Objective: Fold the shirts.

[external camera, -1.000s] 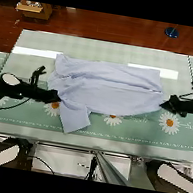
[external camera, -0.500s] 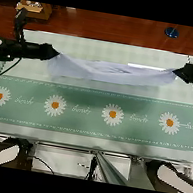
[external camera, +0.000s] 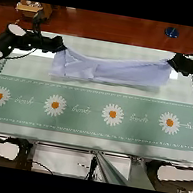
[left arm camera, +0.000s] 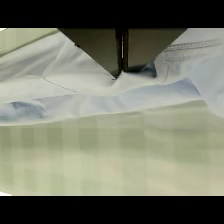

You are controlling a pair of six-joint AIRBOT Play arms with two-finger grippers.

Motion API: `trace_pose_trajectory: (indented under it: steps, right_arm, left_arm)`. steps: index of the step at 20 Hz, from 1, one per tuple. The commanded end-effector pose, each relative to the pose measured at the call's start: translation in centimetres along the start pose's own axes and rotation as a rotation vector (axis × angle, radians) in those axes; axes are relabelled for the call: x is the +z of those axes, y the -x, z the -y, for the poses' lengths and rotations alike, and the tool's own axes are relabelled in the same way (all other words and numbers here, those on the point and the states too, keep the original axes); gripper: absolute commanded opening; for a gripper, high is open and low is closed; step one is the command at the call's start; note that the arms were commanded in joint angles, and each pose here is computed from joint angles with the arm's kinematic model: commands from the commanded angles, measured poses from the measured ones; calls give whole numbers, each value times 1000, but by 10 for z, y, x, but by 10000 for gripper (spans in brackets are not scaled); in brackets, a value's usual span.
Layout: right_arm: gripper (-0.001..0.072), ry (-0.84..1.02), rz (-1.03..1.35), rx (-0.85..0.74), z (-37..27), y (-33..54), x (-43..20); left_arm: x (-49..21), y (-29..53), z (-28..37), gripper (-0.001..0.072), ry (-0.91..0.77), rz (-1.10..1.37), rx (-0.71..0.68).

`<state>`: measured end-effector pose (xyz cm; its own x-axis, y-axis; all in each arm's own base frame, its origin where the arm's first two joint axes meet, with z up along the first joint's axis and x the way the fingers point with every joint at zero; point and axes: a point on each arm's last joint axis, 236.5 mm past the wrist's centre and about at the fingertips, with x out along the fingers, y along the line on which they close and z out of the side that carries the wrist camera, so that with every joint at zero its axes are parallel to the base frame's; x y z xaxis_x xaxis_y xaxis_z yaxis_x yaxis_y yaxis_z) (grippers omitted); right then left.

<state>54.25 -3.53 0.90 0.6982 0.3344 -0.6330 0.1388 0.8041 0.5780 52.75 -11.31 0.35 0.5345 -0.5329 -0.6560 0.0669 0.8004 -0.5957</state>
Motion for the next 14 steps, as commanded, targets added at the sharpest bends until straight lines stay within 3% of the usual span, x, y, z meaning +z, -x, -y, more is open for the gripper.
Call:
trace_pose_trajectory:
  steps: [1,7,8,9,10,11,12,13,14]
  right_arm:
    - [37,-44,-20,-28,26,-31,-9]
    - [39,-41,-127,-30,41,-59,-46]
    - [60,-26,-138,-28,37,-63,-51]
    - [143,-10,-141,-30,34,-66,-53]
    - [208,4,-146,-30,30,-67,-55]
    - [272,10,-142,-29,28,-64,-53]
    - [314,15,-125,-29,27,-58,-46]
    - [350,18,-88,-34,27,-46,-31]
    - [401,26,-43,-45,29,-31,-14]
  left_arm:
    - [-5,-28,-20,24,47,-37,7]
    - [-19,-39,-38,24,36,-79,45]
    - [-19,-39,-39,24,31,-82,48]
    - [-20,-38,-39,33,33,-88,47]
    - [-22,-37,-39,160,42,-98,43]
    - [-22,-34,-40,349,63,-103,42]
    - [-18,-27,-44,582,92,-93,44]
    - [-10,-16,-47,628,107,-76,46]
    - [1,1,-51,626,103,-51,51]
